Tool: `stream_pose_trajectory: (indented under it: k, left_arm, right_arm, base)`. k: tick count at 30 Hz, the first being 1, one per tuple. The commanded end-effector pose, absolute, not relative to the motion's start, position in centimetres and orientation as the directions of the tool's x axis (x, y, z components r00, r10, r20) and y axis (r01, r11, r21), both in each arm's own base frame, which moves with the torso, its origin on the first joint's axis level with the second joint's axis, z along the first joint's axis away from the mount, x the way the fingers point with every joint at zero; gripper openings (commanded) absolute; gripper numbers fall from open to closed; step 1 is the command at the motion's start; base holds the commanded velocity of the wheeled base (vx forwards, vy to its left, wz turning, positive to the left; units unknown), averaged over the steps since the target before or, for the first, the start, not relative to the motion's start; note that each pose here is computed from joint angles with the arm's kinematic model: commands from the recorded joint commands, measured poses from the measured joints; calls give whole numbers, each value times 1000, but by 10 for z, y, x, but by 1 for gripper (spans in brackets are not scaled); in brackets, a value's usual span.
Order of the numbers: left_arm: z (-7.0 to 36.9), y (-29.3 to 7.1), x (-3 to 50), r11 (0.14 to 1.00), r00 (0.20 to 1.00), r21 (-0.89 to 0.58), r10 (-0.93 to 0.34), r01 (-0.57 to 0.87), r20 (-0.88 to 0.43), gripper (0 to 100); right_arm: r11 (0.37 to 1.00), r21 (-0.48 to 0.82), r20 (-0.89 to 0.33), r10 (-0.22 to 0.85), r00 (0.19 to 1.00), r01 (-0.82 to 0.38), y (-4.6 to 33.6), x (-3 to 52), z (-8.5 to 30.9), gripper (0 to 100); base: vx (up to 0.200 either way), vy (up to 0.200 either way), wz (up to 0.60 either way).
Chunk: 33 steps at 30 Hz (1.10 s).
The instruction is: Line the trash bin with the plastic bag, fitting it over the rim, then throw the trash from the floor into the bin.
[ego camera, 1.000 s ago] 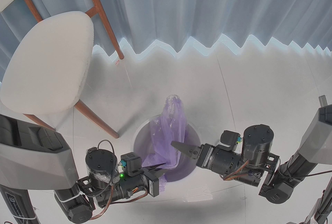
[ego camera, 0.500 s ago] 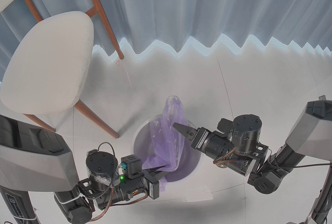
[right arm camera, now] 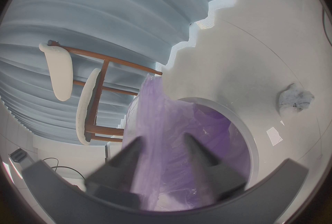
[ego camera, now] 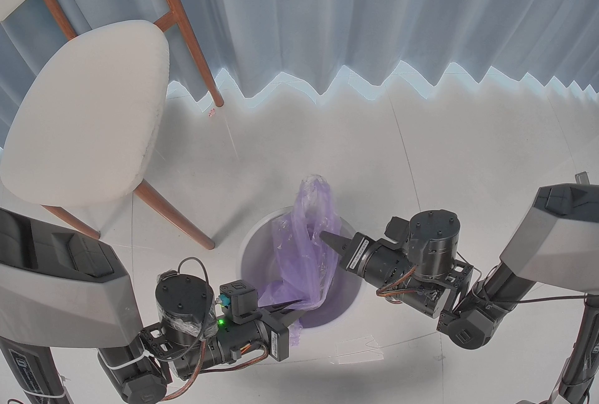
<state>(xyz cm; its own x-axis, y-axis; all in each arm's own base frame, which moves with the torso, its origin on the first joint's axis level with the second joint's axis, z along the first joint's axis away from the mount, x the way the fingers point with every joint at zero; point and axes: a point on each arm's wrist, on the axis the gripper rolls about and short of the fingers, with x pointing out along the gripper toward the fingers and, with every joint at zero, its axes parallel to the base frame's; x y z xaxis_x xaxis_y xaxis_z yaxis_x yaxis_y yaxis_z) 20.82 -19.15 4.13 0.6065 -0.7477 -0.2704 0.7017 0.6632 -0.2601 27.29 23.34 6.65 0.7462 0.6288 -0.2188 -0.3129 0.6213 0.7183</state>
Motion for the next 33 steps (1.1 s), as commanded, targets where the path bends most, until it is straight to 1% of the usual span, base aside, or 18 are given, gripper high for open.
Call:
stream_pose_trajectory:
  k: [1,3,7,9,13,14,18,19,21,23,29,33]
  left_arm:
    - [42,-192,209,662,607,-261,-749,703,-265,0]
    - [42,-192,209,662,608,-261,-749,703,-264,0]
    - [42,-193,209,664,610,-264,-747,699,-264,0]
    - [42,-193,210,678,624,-264,-735,687,-264,0]
    - [43,-193,211,681,630,-269,-732,681,-259,0]
    - [44,-194,212,680,631,-274,-734,680,-251,100]
    - [53,-192,214,688,656,-317,-723,653,-218,100]
    - [66,-188,214,686,675,-364,-716,630,-179,100]
    - [77,-183,218,684,691,-404,-706,607,-157,100]
    - [79,-178,220,699,700,-408,-692,587,-178,100]
    - [83,-167,224,734,720,-408,-656,542,-224,100]
    - [80,-158,235,759,748,-409,-623,507,-228,100]
  right_arm:
    - [632,713,-239,625,743,-303,234,273,59,0]
    - [633,713,-240,625,743,-302,234,274,58,0]
    - [617,719,-206,630,749,-321,234,273,64,0]
    - [609,719,-183,632,753,-336,233,272,70,0]
    - [615,700,-163,634,756,-364,230,269,74,0]
    - [615,694,-151,634,758,-376,229,268,76,0]
    - [621,677,-135,632,763,-395,219,261,81,0]
    - [629,670,-148,633,760,-394,213,256,81,0]
    - [633,665,-168,643,747,-395,208,250,79,0]
    - [633,659,-169,652,739,-407,204,248,78,0]
    - [611,654,-112,661,742,-446,200,251,78,0]
    - [606,656,-128,677,725,-450,198,247,73,0]
  base:
    - [0,0,0]
    - [0,0,0]
    - [0,0,0]
    - [0,0,0]
    - [0,0,0]
    - [0,0,0]
    - [0,0,0]
    - [0,0,0]
    - [0,0,0]
    - [0,0,0]
    - [0,0,0]
    - [0,0,0]
